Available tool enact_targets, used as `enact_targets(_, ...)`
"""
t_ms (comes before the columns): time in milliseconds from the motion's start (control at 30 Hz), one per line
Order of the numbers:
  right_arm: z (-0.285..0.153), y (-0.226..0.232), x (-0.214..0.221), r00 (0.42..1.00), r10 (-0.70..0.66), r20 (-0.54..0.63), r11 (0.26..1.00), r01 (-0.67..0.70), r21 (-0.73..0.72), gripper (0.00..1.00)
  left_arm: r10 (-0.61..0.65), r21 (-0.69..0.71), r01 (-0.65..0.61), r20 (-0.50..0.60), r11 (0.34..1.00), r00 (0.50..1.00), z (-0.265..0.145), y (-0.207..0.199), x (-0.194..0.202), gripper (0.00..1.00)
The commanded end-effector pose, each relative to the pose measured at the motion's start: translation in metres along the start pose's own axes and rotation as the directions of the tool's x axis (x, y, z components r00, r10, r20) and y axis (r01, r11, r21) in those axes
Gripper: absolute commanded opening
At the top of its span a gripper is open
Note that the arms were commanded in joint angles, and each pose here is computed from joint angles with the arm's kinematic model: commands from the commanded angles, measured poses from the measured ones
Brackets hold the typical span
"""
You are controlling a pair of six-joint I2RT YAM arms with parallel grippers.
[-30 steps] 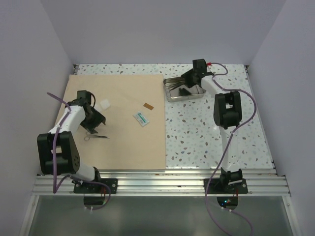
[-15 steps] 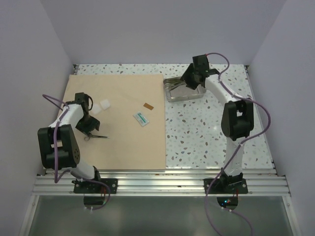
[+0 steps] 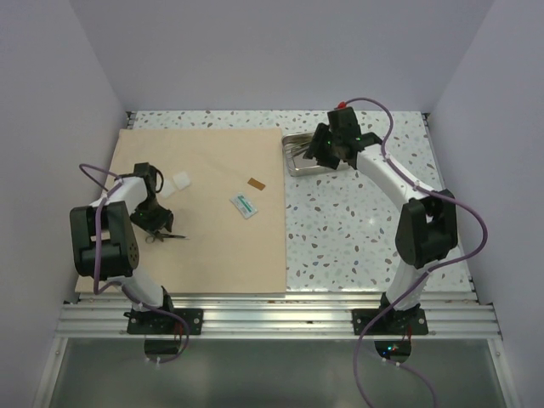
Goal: Prepare the surgical pack
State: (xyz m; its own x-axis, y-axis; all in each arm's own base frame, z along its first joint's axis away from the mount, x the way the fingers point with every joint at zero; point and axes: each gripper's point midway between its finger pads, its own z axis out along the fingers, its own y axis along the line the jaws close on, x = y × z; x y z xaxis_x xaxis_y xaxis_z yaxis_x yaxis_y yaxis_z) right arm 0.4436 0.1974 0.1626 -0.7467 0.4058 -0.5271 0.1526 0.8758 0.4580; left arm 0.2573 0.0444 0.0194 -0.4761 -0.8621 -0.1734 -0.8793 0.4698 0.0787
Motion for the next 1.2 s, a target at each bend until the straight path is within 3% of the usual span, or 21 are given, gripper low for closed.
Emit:
enact_targets(0,-0.007,0.012,-0.008,0.999,-0.029,0.02,0.999,0.03,-0.044,0.54,-0.047,-0.012,0.047,-0.012,0.999,0.999,0.001,0.002,0.001,0.43)
enact_targets(400,-0.001,0.024,0.001,0.998,-0.057,-0.002,0.997,0.057,-0.06,0.53,-0.048,-0.042,0.047,-0.027,0.998,0.998,0.01,0.005,0.005,0.28)
enact_targets(667,0.0,0.032,0.003,0.997,-0.081,-0.004,0.994,0.08,-0.071,0.53,-0.047,-0.028,0.046,-0.028,0.999,0.999,0.004,0.005,0.005,0.01)
enact_targets(1000,0.004,0.061,0.023,0.99,-0.126,-0.067,0.979,0.113,-0.171,0.54,-0.016,0.11,0.013,0.022,0.994,1.0,-0.041,0.001,0.001,0.0)
enact_targets(1167,0.01,0.084,0.044,0.979,-0.157,-0.132,0.955,0.116,-0.273,0.57,0.128,0.248,-0.138,0.058,0.959,0.99,-0.063,-0.013,0.009,0.0)
